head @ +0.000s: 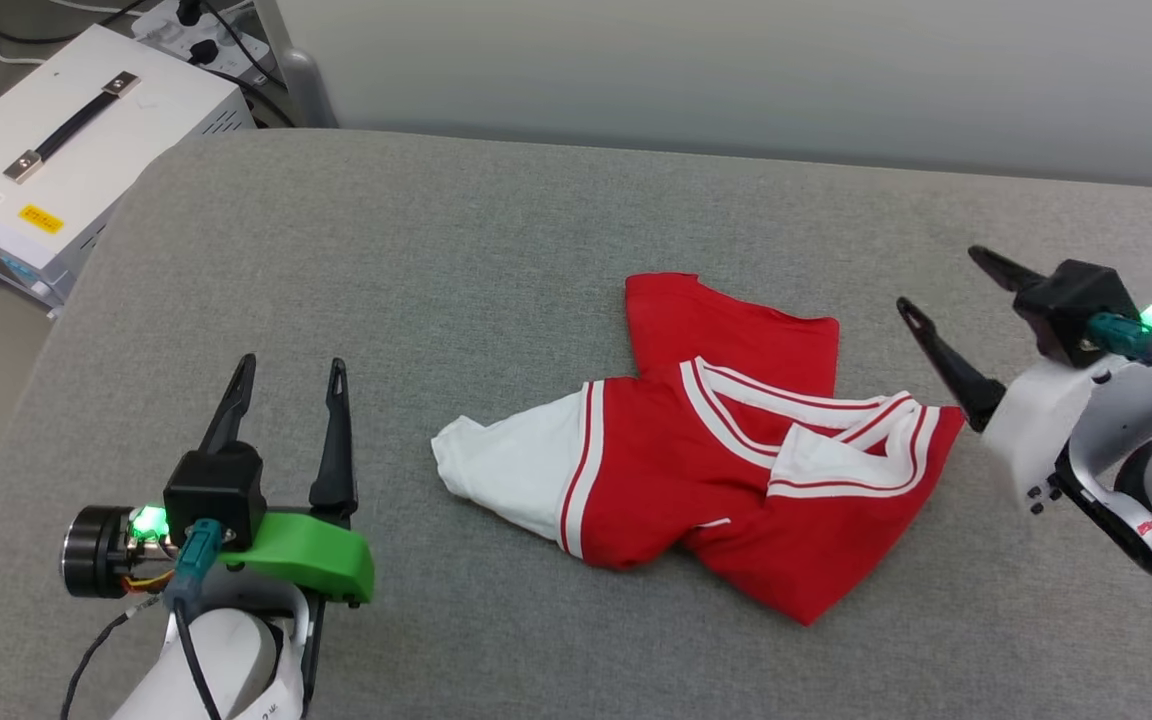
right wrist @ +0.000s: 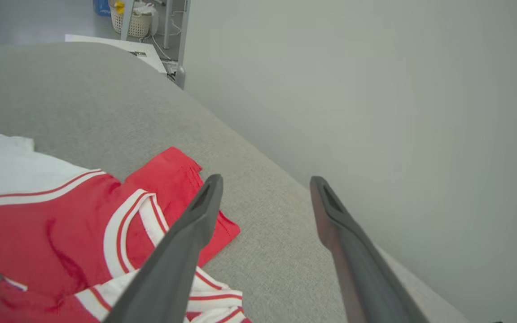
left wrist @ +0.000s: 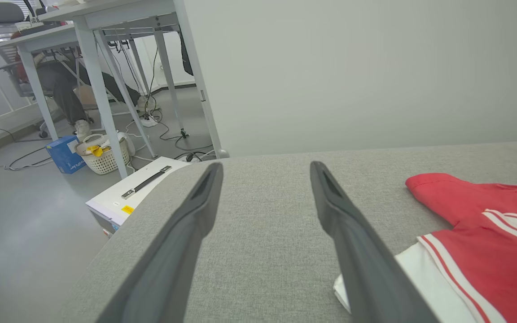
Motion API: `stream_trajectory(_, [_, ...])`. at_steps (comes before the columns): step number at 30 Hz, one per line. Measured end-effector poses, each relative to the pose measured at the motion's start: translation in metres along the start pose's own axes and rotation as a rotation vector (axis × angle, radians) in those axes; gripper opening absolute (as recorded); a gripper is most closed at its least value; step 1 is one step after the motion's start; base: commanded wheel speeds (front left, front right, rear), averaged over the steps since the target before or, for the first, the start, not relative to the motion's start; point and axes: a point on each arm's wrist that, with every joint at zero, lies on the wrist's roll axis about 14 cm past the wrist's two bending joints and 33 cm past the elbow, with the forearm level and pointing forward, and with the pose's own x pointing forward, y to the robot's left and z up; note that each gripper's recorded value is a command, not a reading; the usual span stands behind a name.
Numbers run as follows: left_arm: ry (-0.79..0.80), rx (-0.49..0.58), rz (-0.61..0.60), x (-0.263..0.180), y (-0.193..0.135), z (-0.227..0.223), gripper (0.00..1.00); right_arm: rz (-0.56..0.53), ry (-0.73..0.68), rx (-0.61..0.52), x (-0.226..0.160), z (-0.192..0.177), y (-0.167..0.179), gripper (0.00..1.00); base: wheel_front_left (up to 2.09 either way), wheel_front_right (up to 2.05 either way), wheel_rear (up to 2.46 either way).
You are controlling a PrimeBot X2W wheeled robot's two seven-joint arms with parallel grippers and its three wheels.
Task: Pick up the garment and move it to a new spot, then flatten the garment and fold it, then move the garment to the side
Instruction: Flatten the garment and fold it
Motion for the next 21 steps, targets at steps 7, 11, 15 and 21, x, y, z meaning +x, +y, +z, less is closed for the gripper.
stream_trajectory(7, [-0.003, -0.022, 0.006, 0.001, -0.004, -0.004, 1.0, 0.221, 0.519, 0.018, -0.018, -0.071, 0.019, 1.0, 0.0, 0.0, 0.0])
stream_trajectory(11, [0.008, -0.03, -0.004, 0.004, -0.009, -0.012, 1.0, 0.299, 0.72, -0.005, -0.027, -0.097, 0.024, 1.0, 0.0, 0.0, 0.0])
stream_trajectory(15, [0.039, -0.048, -0.004, 0.007, -0.011, -0.025, 1.0, 0.295, 0.828, -0.041, -0.016, -0.113, 0.008, 1.0, 0.0, 0.0, 0.0])
stream_trajectory(21, [0.065, -0.049, -0.002, 0.018, -0.012, -0.04, 1.0, 0.282, 0.941, -0.034, 0.008, -0.144, -0.005, 1.0, 0.0, 0.0, 0.0])
